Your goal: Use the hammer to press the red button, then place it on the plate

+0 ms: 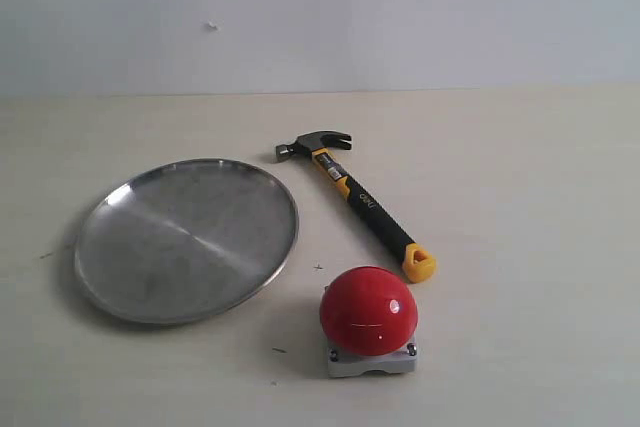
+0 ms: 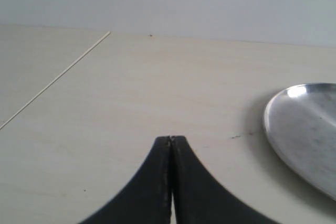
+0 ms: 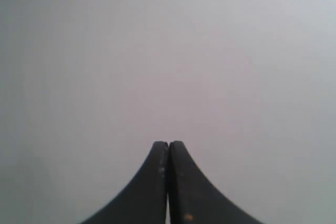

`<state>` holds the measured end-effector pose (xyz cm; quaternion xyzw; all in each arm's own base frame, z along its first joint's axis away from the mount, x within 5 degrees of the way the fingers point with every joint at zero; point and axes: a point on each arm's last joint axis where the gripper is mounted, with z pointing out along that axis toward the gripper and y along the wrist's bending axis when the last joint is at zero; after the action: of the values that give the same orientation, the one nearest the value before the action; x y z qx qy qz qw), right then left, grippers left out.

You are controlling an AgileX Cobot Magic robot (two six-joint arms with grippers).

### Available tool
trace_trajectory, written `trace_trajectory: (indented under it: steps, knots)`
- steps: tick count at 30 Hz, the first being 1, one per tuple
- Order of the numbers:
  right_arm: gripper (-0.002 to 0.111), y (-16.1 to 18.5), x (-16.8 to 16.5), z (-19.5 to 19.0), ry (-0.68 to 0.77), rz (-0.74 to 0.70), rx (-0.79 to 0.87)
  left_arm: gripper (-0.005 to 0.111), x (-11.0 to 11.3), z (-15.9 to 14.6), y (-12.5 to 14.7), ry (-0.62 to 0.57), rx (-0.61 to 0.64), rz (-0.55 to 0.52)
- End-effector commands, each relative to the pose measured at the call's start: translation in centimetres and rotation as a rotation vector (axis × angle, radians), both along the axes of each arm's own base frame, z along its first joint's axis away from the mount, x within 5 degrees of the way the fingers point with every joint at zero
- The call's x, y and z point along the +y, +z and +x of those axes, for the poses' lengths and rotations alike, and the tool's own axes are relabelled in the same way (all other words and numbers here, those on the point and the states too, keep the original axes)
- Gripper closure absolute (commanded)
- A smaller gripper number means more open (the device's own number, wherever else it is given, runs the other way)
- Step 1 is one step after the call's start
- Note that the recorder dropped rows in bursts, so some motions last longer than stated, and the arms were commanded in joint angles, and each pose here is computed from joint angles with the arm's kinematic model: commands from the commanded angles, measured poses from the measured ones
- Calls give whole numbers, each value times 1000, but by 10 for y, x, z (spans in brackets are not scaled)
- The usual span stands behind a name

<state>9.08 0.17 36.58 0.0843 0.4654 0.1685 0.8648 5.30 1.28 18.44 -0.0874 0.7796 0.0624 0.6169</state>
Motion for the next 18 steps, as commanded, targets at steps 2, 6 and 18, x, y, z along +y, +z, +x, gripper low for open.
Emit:
trace_trajectory:
  steps: [2,6,18]
  knots:
    - [108,30,6,91,8,-43,373,107,0,0,1,3,-11,4]
    - [108,24,10,167,2,-151,800,107,0,0,1,1,-11,4]
    - [108,-42,47,286,347,-489,1683,107,0,0,1,-1,-11,4]
